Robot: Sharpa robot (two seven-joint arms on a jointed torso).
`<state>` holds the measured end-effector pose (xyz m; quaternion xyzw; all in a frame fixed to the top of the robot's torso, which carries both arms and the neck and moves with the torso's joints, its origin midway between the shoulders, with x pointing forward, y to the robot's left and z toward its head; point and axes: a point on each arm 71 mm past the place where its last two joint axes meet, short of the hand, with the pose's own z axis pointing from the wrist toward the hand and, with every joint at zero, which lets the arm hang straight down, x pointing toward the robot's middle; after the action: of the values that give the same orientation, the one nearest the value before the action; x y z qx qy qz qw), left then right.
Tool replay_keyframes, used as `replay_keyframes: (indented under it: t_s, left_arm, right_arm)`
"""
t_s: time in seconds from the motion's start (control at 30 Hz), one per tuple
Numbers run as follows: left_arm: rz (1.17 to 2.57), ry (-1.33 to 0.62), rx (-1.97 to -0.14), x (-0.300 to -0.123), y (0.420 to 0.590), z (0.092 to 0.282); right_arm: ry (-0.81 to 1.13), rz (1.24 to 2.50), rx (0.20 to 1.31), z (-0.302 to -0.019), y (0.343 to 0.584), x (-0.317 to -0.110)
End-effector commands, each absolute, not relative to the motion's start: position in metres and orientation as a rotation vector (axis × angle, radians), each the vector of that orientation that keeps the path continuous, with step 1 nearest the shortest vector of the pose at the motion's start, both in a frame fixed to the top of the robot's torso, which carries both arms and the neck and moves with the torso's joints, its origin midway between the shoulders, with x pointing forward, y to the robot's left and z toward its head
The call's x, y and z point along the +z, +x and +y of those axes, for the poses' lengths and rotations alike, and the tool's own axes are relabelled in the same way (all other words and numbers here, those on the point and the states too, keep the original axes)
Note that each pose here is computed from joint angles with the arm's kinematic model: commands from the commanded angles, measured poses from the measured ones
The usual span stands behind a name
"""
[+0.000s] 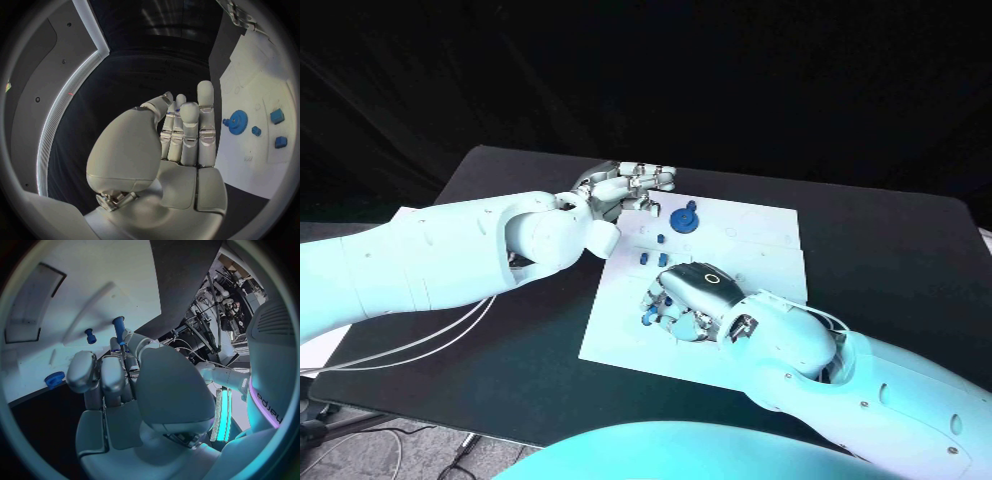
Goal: Assemble the parts on the task board
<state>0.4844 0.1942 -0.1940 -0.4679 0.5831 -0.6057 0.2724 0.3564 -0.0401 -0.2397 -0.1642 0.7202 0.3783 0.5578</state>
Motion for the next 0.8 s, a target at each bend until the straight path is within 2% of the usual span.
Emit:
replay_keyframes:
  t_s: [0.03,0.4,0.8]
  left_arm:
    - [1.573,-1.256,-1.653,-0.193,0.484,0.193]
    - [1.576,-1.256,-1.654,-0.193,0.484,0.192]
    - [1.581,-1.26,-1.644,-0.194,0.485,0.195]
  right_arm:
    - [-0.432,1.727,0.846,-0.04,0.355,-0.246]
    - [-0.408,1.74,0.842,-0.037,0.354,-0.254]
    - [-0.244,1.64,0.914,-0.046,0.355,-0.245]
